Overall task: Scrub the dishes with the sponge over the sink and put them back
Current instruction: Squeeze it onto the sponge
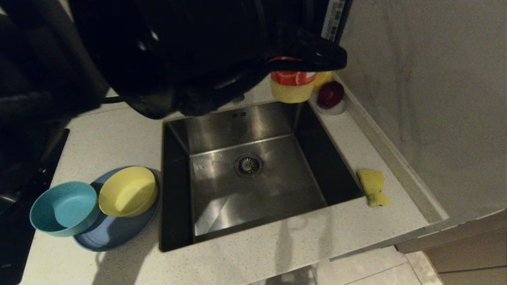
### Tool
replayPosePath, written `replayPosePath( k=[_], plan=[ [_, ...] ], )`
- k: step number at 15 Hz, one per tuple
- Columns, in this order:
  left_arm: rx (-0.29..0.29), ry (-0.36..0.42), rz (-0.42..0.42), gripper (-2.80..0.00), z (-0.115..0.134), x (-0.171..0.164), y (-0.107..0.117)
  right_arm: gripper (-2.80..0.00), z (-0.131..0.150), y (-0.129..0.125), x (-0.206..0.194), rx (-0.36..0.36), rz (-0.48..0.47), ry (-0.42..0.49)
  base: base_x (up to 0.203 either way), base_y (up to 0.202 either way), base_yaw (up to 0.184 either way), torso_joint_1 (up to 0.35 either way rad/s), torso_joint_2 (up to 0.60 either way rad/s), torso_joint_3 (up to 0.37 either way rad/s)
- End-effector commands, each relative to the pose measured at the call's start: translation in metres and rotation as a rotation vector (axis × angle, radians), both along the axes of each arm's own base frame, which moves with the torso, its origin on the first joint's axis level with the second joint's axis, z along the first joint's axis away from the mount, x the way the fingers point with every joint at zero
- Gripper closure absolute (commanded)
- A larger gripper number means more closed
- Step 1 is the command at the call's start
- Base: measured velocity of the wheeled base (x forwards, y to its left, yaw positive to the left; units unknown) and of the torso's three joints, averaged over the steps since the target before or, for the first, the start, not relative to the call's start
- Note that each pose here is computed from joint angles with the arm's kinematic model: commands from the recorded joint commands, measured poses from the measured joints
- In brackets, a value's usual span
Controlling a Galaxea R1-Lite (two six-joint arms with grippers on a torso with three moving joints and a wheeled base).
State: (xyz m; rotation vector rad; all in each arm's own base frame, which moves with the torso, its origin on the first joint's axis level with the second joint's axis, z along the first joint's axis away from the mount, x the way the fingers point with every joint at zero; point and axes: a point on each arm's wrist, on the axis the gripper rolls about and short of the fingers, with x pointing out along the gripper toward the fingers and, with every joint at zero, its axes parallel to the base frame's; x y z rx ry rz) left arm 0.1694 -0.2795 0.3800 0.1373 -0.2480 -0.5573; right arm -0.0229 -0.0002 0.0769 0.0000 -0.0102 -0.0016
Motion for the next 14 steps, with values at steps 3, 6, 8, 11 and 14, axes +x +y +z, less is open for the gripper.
replayPosePath(
  k=[3,6,8,11,14],
  plan=[
    [0.128,0.04,0.022,0.0,-0.041,0.019,-0.038,0.0,0.0,0.0,0.0,0.0,0.0,-0.001,0.0,0.0,0.0,0.0,0.0,0.0],
    [0.17,0.062,0.047,0.0,-0.058,0.027,-0.052,0.0,0.0,0.0,0.0,0.0,0.0,-0.001,0.0,0.0,0.0,0.0,0.0,0.0],
    [0.181,0.07,0.044,0.0,-0.066,0.028,-0.064,0.0,0.0,0.0,0.0,0.0,0.0,-0.001,0.0,0.0,0.0,0.0,0.0,0.0],
    [0.222,0.094,0.053,0.0,-0.09,0.038,-0.084,0.0,0.0,0.0,0.0,0.0,0.0,-0.001,0.0,0.0,0.0,0.0,0.0,0.0],
    [0.234,0.081,0.057,0.0,-0.101,0.047,-0.101,0.0,0.0,0.0,0.0,0.0,0.0,-0.001,0.0,0.0,0.0,0.0,0.0,0.0]
  ],
)
